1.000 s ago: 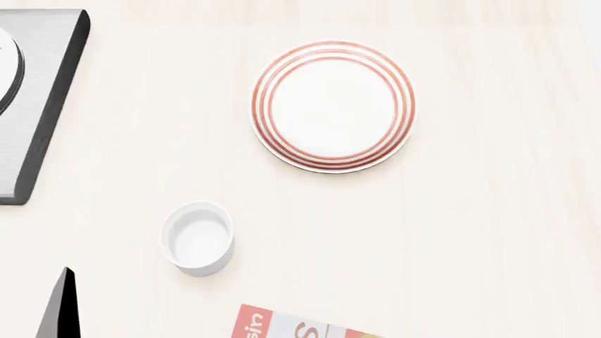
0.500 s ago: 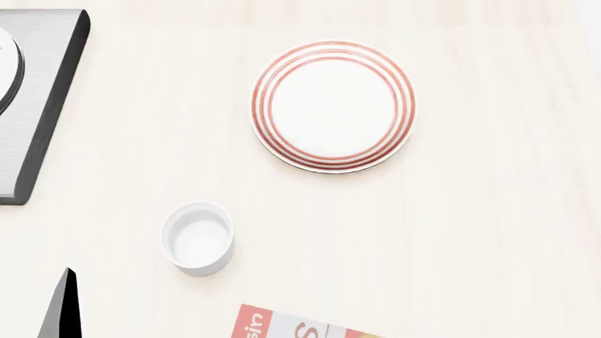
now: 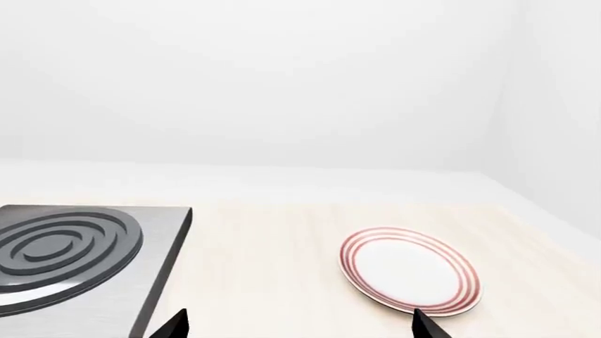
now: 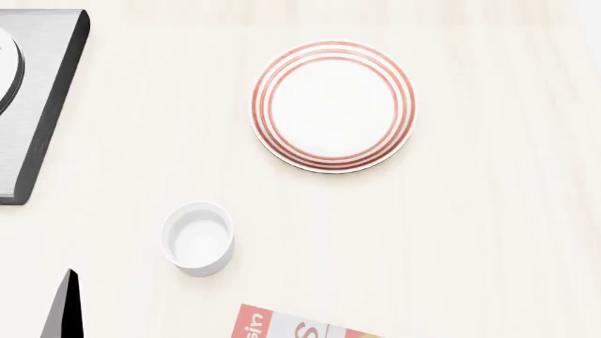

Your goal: Pick the akita bowl on the cookies box and place it on the plate.

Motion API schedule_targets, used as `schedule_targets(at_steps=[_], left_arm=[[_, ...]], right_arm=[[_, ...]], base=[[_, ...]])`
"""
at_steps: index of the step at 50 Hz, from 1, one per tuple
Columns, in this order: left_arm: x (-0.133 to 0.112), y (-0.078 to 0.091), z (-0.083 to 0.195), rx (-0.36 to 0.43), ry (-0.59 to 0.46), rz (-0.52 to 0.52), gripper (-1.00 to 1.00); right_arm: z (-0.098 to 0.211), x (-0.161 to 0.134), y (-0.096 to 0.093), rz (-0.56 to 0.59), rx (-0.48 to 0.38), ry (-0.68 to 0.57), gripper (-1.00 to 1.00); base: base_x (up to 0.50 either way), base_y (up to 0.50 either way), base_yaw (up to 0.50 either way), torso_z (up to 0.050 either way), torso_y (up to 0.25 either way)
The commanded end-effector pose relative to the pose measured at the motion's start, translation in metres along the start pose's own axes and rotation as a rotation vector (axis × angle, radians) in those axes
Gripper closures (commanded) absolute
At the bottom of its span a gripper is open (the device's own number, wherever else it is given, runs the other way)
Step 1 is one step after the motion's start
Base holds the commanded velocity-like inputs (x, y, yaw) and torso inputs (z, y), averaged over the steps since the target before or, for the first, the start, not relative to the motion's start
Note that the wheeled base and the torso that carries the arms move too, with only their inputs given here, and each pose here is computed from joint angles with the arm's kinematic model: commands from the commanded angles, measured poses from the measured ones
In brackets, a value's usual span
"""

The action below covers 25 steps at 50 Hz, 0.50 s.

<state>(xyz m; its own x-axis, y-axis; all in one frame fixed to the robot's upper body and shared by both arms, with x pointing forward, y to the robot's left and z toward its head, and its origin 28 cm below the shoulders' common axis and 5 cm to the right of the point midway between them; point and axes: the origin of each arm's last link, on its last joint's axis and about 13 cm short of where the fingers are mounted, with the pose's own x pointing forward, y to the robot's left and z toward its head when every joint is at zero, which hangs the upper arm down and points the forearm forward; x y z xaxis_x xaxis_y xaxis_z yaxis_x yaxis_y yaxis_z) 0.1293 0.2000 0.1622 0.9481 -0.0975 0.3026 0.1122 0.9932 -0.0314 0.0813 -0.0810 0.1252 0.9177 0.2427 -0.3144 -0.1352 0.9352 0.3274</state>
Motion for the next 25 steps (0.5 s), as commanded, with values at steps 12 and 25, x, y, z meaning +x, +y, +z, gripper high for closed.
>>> schedule_targets(at_steps=[12,25], left_arm=[[0.0,0.0,0.001,-0.001,0.002,-0.002,-1.0],[0.0,0.0,0.001,-0.001,0.001,0.0,-1.0]], right_arm=[[0.022,-0.006,0.014,0.066,-0.002,-0.048,1.0],[0.039,-0.01,0.015,0.082,0.022,-0.097,1.0]], base=[[0.0,0.0,0.0,0.0,0.0],[0.0,0.0,0.0,0.0,0.0]])
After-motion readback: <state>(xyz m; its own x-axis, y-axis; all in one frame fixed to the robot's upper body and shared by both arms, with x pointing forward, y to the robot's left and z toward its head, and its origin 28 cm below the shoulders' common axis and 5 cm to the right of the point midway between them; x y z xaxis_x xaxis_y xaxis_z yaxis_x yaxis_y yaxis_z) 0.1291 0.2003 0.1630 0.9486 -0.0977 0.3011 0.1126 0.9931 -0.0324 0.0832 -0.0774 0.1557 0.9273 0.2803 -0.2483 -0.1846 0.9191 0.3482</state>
